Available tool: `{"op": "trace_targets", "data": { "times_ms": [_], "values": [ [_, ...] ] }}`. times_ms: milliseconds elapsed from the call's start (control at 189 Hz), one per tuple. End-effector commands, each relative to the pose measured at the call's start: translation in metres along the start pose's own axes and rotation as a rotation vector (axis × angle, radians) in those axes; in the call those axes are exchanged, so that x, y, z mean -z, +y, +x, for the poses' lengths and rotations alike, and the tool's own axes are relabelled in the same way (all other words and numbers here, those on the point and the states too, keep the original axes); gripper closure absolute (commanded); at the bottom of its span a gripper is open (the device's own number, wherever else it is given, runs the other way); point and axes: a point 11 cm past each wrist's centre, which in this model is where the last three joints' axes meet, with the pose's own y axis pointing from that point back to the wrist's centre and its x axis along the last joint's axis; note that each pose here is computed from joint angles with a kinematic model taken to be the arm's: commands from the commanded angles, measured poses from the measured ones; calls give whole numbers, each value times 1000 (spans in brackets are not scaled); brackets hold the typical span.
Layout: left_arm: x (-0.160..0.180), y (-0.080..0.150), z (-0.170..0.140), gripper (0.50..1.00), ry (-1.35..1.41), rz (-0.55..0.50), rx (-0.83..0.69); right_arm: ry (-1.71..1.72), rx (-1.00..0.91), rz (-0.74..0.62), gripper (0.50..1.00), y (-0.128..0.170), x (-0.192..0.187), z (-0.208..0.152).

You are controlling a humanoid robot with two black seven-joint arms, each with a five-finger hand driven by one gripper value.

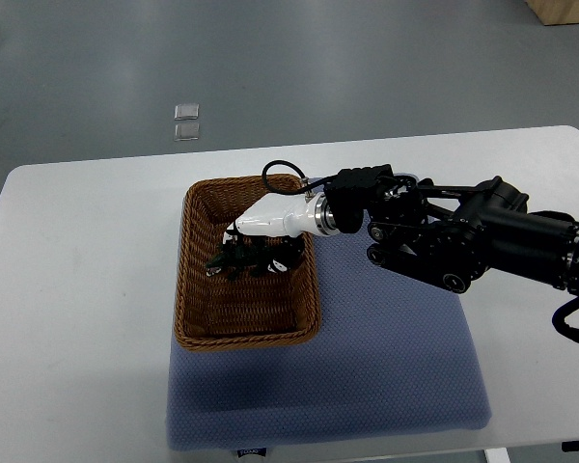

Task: Place crocodile in brown basket with right hand
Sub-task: 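Lower the crocodile into the basket and open the right hand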

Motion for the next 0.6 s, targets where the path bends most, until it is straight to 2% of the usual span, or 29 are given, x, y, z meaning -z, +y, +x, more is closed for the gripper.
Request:
{"op": "trace_targets", "data": {
  "times_ms": [0, 64, 159, 270, 445, 594],
  "values": [
    [0, 0, 0, 500, 0, 0, 1, -6, 0, 1, 787, 0, 0, -1],
    [0, 0, 0, 500, 0, 0, -1, -6, 0, -1, 748, 0, -1, -2],
    [0, 0, 0, 500, 0, 0, -1, -5, -2, -1, 742, 1, -1, 0],
    [0, 0, 0, 500, 0, 0, -1, -7, -1, -1, 673, 1, -1, -1],
    [0, 0, 0, 500, 0, 0, 1, -6, -7, -1, 650, 3, -2, 4],
    [0, 0, 0, 500, 0, 0, 1, -4, -44, -2, 642, 9, -6, 22]
  ]
}}
